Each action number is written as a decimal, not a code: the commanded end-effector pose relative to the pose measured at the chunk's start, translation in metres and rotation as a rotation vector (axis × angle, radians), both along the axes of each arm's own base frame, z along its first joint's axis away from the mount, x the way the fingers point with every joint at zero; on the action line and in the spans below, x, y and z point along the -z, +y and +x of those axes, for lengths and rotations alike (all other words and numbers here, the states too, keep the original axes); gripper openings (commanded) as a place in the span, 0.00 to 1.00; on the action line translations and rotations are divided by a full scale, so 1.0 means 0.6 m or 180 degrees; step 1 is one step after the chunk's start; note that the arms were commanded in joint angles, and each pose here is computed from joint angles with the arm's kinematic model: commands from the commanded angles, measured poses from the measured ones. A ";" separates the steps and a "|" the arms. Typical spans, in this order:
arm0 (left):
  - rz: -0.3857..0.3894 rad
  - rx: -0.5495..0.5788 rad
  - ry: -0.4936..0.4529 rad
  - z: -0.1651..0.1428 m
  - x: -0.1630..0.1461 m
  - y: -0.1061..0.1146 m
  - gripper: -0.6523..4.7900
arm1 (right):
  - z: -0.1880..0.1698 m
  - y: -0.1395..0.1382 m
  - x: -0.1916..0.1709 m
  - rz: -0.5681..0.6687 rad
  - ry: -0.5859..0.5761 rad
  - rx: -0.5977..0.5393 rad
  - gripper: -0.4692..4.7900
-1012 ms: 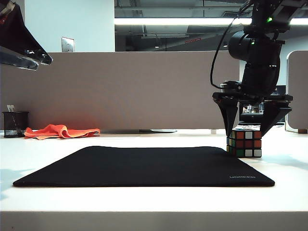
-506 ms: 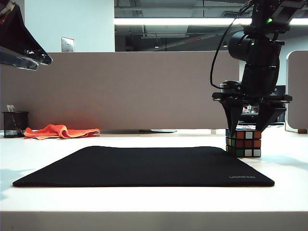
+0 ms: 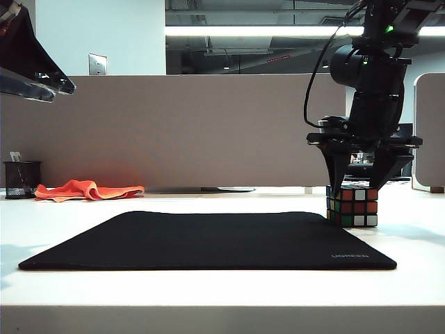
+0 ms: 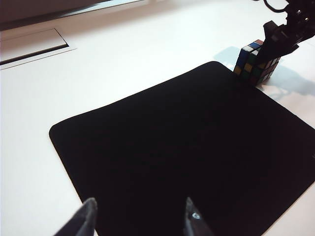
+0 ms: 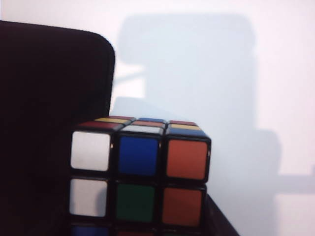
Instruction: Pick up the cube on the right side of the mouse pad, then place it in the center of the mouse pad.
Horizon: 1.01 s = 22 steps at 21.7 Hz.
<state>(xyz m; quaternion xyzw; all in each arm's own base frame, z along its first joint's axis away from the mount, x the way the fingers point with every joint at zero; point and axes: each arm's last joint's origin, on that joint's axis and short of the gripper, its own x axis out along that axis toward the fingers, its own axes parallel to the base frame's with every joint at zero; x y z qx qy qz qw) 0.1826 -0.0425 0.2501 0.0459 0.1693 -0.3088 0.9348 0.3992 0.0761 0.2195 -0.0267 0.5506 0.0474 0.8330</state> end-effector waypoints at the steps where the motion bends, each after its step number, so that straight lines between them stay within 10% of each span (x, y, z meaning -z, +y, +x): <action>1: -0.0006 0.0005 -0.0047 0.001 -0.005 0.000 0.53 | -0.007 0.000 -0.034 0.0045 -0.0201 -0.0009 0.57; 11: -0.0002 0.0006 -0.0050 0.001 -0.005 0.000 0.53 | -0.048 0.007 -0.123 0.0473 -0.0598 -0.0241 0.57; 22: -0.0007 0.0005 -0.0042 0.001 -0.005 0.000 0.53 | -0.072 0.130 -0.163 0.0788 -0.0923 -0.0964 0.57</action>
